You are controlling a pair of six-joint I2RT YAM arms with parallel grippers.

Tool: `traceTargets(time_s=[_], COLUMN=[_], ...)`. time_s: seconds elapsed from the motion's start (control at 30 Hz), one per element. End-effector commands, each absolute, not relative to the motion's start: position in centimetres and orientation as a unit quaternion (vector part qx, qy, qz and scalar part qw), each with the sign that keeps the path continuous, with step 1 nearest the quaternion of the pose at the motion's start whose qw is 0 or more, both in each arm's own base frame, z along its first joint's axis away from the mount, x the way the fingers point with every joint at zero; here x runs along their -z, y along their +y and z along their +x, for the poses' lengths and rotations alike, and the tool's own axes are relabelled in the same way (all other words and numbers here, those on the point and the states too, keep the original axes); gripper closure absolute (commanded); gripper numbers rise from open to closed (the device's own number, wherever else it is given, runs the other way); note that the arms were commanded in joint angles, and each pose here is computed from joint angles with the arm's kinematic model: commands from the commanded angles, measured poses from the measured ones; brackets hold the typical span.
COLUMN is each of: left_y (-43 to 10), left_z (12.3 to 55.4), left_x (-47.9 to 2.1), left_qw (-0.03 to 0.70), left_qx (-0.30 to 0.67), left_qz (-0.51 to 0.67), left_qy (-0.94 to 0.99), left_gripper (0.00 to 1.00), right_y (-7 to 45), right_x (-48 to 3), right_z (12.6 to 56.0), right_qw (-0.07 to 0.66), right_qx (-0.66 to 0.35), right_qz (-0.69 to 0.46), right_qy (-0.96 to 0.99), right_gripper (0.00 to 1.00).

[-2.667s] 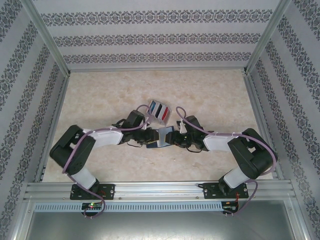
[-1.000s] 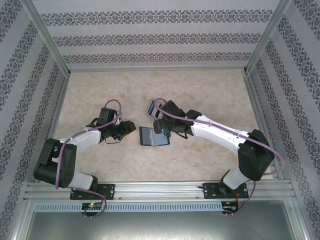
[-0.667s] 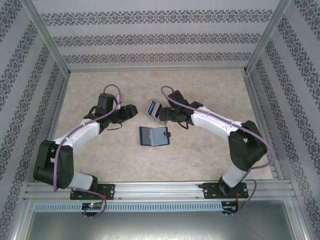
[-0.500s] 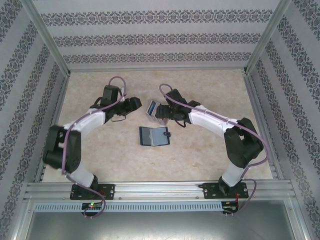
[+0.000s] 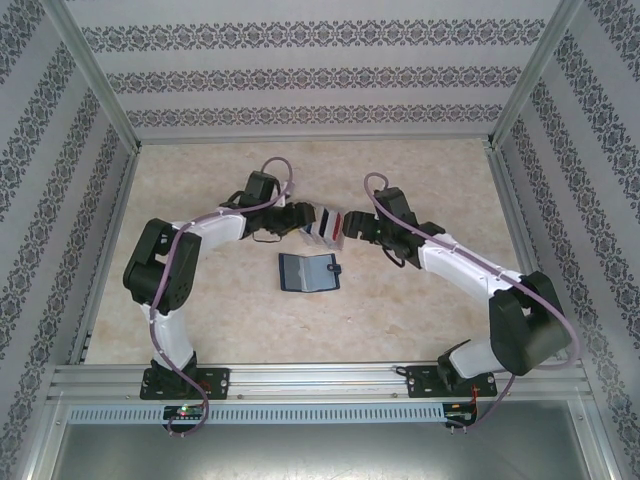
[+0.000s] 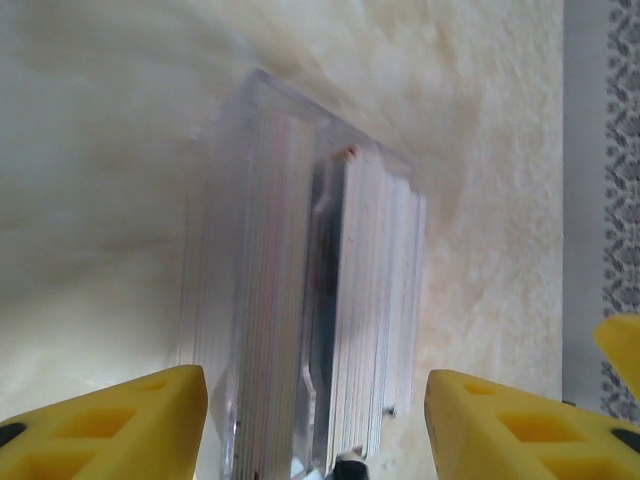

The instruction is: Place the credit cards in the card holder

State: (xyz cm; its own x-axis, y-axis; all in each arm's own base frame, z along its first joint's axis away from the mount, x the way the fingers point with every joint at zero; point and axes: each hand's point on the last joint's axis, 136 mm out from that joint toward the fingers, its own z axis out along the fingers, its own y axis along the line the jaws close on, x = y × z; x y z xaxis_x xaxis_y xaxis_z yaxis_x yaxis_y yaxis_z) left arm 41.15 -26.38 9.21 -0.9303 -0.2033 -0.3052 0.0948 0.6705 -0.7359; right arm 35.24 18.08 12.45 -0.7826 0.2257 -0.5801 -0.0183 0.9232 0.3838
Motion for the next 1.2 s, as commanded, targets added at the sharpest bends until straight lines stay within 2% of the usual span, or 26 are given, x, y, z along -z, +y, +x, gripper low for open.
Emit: traceTargets(time_s=[0.0,0.17,0.27,0.5,0.83,1.17], left_y=[-30.0,-32.4,-31.6,-24.9,-18.5,-16.4], left_z=[40.6,39.2,38.6,36.9,34.3,33.3], left_x=[-11.0,-12.8,-13.4,-13.4,-12.4,-12.3], left_qw=[0.202,0.202,0.215,0.239,0.235,0.251], left_qx=[0.450,0.477,0.470,0.409,0.353,0.321], left_qz=[0.009,0.027,0.021,-0.035,-0.090,-0.094], left_qy=[0.870,0.855,0.856,0.880,0.901,0.908], left_gripper=[0.41,0.41,0.41,0.39,0.38,0.37], right_y=[18.2,18.3,18.6,20.6,21.7,18.4], right_x=[-12.8,-12.3,-11.9,-10.4,-6.6,-8.0], right_z=[35.3,35.4,36.1,37.5,38.8,39.8], right_qw=[0.329,0.317,0.310,0.280,0.234,0.286], right_qx=[-0.212,-0.208,-0.188,-0.137,-0.121,0.052], right_qz=[0.047,0.022,-0.010,-0.087,-0.097,-0.096], right_qy=[0.919,0.925,0.932,0.946,0.960,0.952], right_gripper=[0.09,0.10,0.12,0.12,0.17,0.28])
